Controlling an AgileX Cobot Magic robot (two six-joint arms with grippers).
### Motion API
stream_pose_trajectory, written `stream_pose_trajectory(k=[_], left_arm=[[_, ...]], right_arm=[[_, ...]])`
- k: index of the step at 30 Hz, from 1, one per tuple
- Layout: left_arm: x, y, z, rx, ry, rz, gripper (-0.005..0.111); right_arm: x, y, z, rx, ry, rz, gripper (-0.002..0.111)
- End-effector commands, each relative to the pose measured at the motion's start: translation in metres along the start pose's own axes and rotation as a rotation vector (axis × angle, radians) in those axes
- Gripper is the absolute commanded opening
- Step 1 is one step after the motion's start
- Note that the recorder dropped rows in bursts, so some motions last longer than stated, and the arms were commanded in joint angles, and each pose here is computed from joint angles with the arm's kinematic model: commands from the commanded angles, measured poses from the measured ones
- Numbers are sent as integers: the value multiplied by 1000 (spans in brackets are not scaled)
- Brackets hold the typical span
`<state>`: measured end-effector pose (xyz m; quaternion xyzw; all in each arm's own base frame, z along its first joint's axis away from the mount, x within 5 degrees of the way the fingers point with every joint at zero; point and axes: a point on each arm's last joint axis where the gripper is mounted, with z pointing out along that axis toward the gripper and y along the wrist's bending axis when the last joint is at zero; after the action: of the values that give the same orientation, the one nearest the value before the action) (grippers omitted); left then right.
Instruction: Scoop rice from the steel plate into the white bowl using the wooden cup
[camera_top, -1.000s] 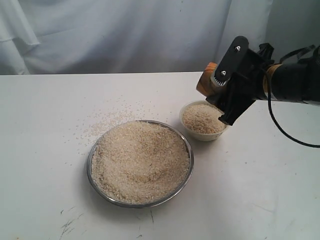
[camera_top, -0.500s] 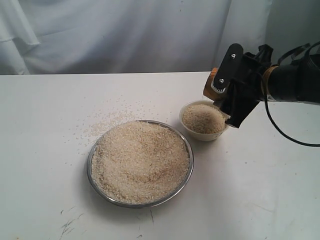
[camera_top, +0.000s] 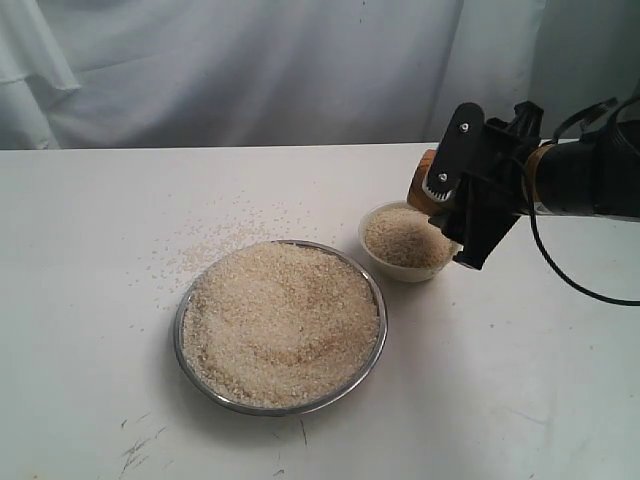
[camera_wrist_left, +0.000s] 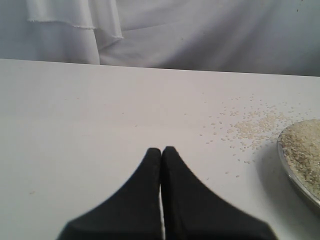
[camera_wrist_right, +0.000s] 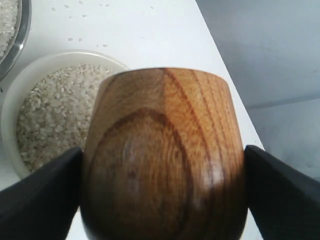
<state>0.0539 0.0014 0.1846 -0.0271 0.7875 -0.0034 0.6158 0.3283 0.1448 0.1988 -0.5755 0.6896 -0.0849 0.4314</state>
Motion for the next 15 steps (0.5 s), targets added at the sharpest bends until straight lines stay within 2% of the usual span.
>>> stream_pose_trajectory(k=[1,5,8,15], left_arm=[[0,0,0,3,-12,3,0],[0,0,0,3,-12,3,0],[0,0,0,3,-12,3,0],[0,0,0,3,-12,3,0]], right_arm=[[4,2,-1,3,35,-27,0],[3,3,0,2,38,-43,0],[-3,8,0,-2,51,-125,0],[-5,10,0,15,102,-186,0]])
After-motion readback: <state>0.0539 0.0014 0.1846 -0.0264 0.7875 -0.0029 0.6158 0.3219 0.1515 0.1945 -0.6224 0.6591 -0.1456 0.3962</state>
